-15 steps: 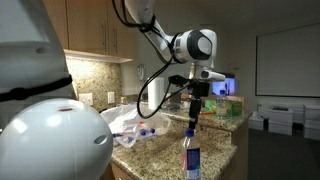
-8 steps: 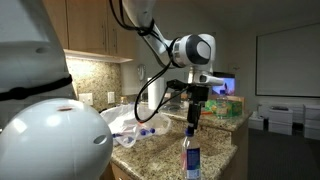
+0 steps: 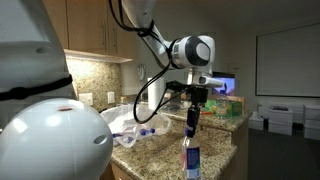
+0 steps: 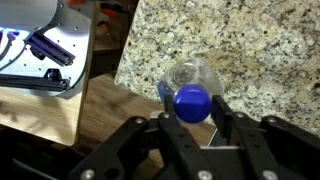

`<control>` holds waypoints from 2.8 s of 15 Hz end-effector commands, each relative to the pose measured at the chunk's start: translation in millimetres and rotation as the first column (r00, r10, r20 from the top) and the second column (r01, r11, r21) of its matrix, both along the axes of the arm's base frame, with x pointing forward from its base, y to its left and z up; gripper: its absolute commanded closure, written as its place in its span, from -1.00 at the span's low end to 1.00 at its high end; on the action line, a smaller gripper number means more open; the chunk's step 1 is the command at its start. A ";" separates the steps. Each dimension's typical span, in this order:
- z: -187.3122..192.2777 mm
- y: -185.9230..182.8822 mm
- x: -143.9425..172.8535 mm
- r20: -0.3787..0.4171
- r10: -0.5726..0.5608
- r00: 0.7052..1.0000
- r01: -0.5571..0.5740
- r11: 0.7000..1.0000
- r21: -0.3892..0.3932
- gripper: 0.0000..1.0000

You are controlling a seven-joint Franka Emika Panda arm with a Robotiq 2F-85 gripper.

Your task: Pick up the bottles from the counter and put them in the plastic bag

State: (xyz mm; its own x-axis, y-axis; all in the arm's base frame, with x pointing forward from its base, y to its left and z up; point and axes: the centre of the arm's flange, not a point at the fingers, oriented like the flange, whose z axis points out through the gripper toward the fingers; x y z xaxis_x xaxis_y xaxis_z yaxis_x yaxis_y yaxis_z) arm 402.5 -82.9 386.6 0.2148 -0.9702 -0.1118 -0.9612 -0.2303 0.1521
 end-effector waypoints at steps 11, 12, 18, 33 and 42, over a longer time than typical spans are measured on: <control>25.6 -26.3 13.1 0.040 -0.114 0.993 0.105 0.978 0.181 0.80; 32.0 -29.6 17.0 0.053 -0.131 0.990 0.116 0.966 0.231 0.80; 40.9 -9.7 45.1 0.061 -0.140 0.988 0.088 0.849 0.521 0.80; -29.3 103.8 127.3 0.008 0.074 0.997 -0.049 0.574 0.817 0.80; -70.6 173.1 159.2 -0.044 0.170 0.984 -0.045 0.481 0.875 0.80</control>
